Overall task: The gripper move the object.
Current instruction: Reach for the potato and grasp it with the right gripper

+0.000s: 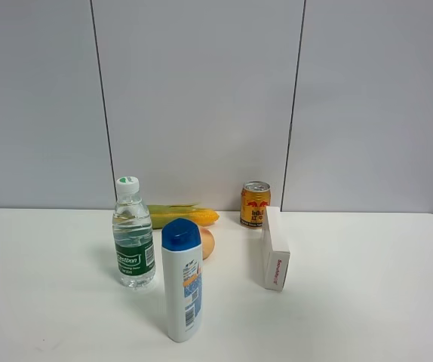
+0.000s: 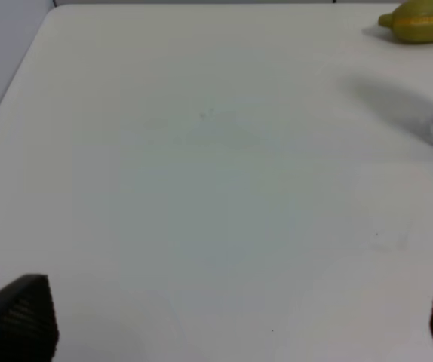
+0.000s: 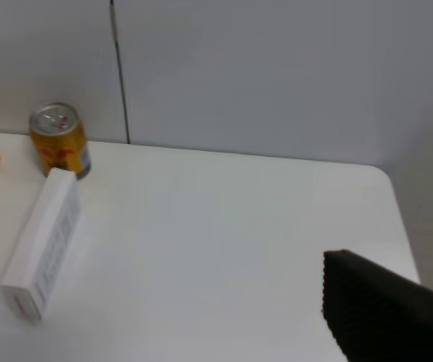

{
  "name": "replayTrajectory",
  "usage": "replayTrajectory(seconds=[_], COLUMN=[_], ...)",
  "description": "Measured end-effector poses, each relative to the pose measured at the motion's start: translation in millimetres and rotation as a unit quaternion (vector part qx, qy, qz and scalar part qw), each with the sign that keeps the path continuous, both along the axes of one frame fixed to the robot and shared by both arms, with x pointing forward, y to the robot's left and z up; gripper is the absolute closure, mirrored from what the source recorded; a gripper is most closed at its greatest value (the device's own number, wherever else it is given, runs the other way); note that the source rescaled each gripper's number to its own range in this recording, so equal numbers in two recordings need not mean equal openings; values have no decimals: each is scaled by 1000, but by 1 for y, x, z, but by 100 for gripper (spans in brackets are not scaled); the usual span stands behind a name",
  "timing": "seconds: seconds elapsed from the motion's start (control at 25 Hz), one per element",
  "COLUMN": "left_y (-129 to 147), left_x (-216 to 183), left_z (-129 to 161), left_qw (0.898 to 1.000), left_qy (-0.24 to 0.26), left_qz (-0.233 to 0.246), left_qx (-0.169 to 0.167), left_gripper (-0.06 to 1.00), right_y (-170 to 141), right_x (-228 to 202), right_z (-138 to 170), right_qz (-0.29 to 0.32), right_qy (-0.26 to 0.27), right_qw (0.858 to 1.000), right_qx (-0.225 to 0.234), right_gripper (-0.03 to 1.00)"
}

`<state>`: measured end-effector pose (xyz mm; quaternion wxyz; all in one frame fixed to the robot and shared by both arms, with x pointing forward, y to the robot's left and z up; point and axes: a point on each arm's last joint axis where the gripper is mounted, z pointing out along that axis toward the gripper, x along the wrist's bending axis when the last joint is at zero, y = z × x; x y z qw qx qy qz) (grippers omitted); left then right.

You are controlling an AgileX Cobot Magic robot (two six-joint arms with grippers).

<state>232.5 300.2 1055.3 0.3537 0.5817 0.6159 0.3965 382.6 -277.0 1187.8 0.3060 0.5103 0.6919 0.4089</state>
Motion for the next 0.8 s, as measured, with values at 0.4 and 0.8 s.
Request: replayTrajectory(seconds=[0.4, 0.8], left_y=[0, 0], left_x=[0, 0], left_z=[0, 0], left_qw=[1000, 1000], left_qy=[0, 0], left_qz=[0, 0], left_qx=[0, 0], left_gripper=[-6, -6], right_y=[27, 119], right_x=[115, 201], right_z=[0, -29], right_qz=[89, 197], right_qy=[52, 74], right_qw=[995, 976], right_qx=[-18, -47], right_gripper=[-3, -3])
